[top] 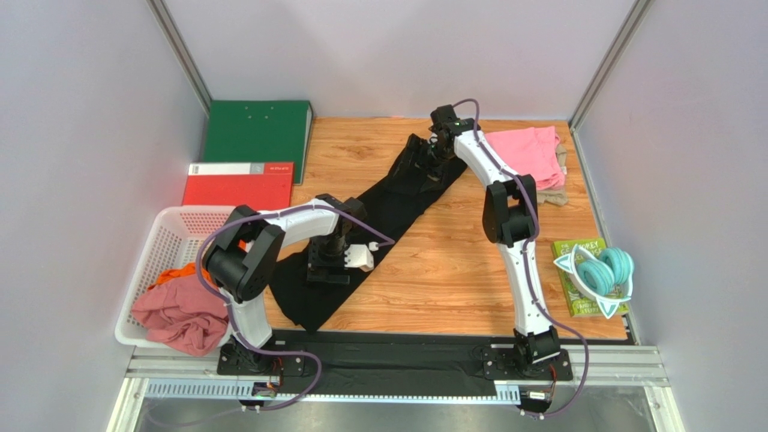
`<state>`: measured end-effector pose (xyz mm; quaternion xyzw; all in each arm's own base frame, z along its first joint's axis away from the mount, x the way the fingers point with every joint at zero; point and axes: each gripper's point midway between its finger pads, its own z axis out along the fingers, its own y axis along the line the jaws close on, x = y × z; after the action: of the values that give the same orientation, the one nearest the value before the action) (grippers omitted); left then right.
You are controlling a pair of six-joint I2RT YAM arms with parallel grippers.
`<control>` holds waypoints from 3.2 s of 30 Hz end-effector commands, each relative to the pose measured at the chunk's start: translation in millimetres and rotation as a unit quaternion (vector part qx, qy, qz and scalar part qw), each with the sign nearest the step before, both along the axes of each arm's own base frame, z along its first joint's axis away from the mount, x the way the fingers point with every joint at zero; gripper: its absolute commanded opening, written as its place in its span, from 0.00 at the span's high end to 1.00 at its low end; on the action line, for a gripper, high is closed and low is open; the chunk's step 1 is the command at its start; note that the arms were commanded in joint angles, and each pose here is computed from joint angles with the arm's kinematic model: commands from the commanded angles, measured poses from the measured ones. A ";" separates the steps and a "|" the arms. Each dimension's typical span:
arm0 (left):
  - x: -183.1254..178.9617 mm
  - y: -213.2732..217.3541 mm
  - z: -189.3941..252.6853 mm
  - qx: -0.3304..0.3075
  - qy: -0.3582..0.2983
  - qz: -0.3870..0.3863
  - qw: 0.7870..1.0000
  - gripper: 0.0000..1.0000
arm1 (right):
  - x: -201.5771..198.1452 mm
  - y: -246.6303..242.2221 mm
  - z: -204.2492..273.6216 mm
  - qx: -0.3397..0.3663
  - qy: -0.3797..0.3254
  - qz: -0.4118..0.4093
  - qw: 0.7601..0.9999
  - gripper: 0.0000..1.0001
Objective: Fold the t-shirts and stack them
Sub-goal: Rotate the tshirt 80 degrees
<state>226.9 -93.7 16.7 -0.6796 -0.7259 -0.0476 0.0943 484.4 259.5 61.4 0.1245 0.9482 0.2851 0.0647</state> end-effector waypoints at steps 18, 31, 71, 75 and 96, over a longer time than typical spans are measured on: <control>-62.0 -99.1 14.0 -0.094 0.141 -0.051 0.984 0.02 | 47.3 -60.8 -29.8 0.039 0.037 -0.084 0.995 0.00; -75.9 -187.5 53.9 -0.226 0.169 -0.055 0.958 0.02 | 87.4 -46.8 8.3 0.165 -0.031 -0.074 0.983 0.00; -40.5 -72.3 105.3 -0.304 -0.012 0.142 0.942 0.01 | -378.6 -16.1 14.5 0.025 0.026 -0.023 0.999 0.00; -42.4 -85.3 99.1 -0.313 0.022 0.165 0.935 0.02 | -394.5 14.9 6.8 0.082 0.024 -0.004 0.996 0.00; -54.4 -69.5 67.1 -0.239 0.049 0.258 0.935 0.03 | -399.9 70.5 -21.5 0.101 0.040 0.028 0.994 0.21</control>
<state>167.0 -162.1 81.6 -0.4849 -0.8530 0.1916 -0.0237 70.8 318.1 31.3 0.1087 0.9319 0.3446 -0.0307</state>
